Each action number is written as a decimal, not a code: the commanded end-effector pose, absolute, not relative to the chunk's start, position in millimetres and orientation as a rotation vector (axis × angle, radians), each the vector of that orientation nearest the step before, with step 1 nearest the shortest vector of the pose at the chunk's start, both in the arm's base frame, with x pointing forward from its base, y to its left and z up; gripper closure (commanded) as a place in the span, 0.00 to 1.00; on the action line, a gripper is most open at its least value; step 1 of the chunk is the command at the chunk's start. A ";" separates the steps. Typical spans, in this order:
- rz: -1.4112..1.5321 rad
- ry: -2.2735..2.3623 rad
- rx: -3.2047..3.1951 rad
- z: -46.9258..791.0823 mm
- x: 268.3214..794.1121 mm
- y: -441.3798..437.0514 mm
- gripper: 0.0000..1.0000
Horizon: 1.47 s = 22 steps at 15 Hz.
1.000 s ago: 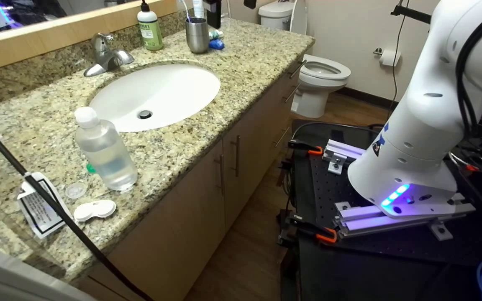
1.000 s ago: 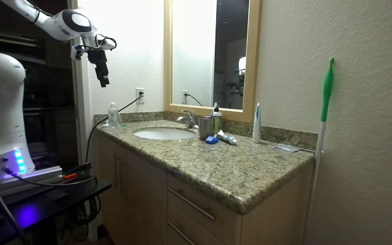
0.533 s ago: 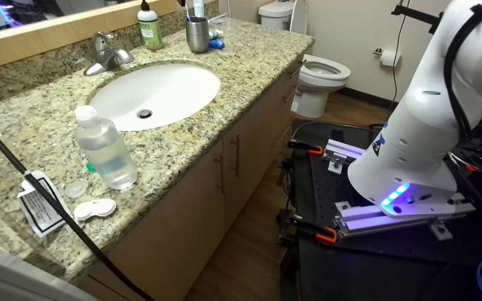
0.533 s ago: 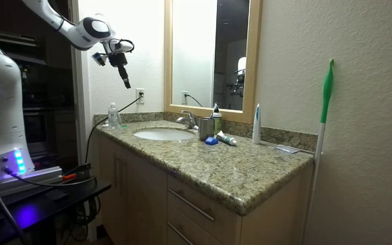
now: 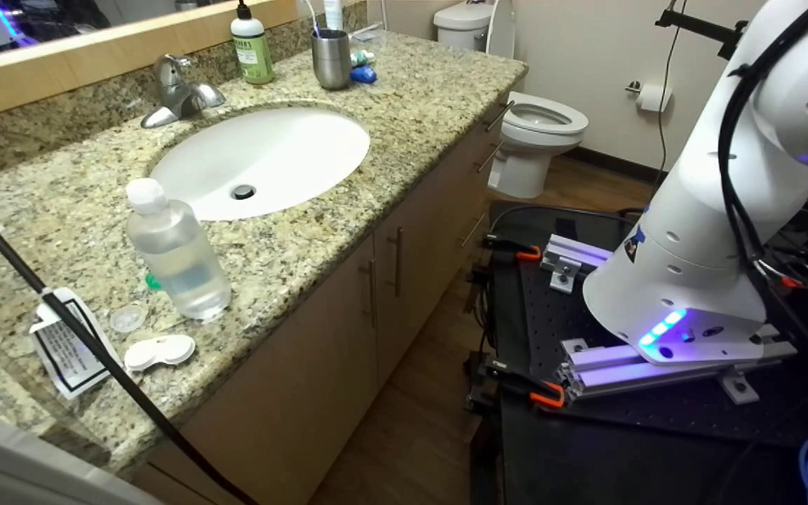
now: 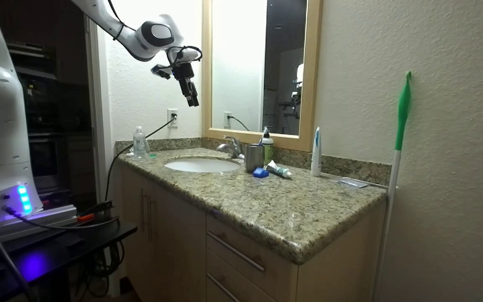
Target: Pick up the silver cup and move it to the left. Pick up the silver cup and move it to the right
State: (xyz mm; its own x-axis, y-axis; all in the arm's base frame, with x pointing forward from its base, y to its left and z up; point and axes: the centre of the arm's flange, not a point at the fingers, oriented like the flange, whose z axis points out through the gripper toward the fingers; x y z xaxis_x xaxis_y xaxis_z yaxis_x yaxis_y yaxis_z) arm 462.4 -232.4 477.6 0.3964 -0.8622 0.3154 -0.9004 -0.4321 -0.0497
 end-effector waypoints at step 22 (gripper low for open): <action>0.244 -2.339 1.700 371.8 538.4 -450.8 0.00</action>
